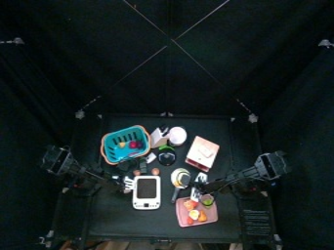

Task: Grab white sushi roll

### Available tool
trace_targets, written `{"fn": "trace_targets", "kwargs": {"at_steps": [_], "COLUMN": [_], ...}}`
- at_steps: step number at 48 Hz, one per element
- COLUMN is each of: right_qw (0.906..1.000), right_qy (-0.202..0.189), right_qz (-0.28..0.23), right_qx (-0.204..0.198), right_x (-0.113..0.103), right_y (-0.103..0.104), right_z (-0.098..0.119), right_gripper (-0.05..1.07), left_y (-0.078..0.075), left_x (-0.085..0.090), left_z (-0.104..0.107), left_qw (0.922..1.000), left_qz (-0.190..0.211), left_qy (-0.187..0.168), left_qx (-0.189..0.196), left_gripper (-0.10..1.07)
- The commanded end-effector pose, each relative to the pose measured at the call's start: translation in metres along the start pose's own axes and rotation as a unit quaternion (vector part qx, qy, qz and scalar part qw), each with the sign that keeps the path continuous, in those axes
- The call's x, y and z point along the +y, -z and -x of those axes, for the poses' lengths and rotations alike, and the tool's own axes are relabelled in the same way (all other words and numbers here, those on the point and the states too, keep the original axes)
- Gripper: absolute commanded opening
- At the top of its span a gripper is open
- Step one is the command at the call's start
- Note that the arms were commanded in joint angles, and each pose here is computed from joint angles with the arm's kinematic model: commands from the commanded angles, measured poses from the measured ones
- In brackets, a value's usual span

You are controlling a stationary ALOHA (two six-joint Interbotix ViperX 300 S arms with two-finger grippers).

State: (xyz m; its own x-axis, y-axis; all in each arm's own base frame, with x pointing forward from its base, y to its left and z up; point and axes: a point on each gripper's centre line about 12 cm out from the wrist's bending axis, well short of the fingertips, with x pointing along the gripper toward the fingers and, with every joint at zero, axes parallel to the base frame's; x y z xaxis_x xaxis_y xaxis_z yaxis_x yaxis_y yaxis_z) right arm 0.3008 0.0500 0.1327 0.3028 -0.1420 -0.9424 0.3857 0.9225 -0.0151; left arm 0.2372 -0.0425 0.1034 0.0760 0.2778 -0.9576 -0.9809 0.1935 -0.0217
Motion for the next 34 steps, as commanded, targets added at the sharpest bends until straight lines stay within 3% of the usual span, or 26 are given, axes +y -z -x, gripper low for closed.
{"fn": "trace_targets", "kwargs": {"at_steps": [1, 10, 34], "right_qw": [0.9998, 0.9998, 0.9998], "right_qy": [-0.011, -0.011, -0.012], "right_qz": [-0.005, -0.006, -0.009], "right_qx": [-0.016, -0.016, -0.014], "right_x": [0.003, 0.003, 0.003], "right_y": [-0.008, -0.009, -0.009], "right_z": [0.008, 0.009, 0.009], "right_gripper": [0.99, 0.99, 0.99], "left_y": [-0.001, -0.001, -0.004], "left_x": [-0.002, -0.004, -0.008], "left_z": [0.002, 0.003, 0.013], "left_qw": [1.0000, 0.9999, 0.9998], "left_qz": [0.006, 0.008, 0.007], "left_qy": [0.004, 0.006, 0.021], "left_qx": [0.003, 0.004, 0.003], "left_gripper": [0.81, 0.70, 0.70]}}
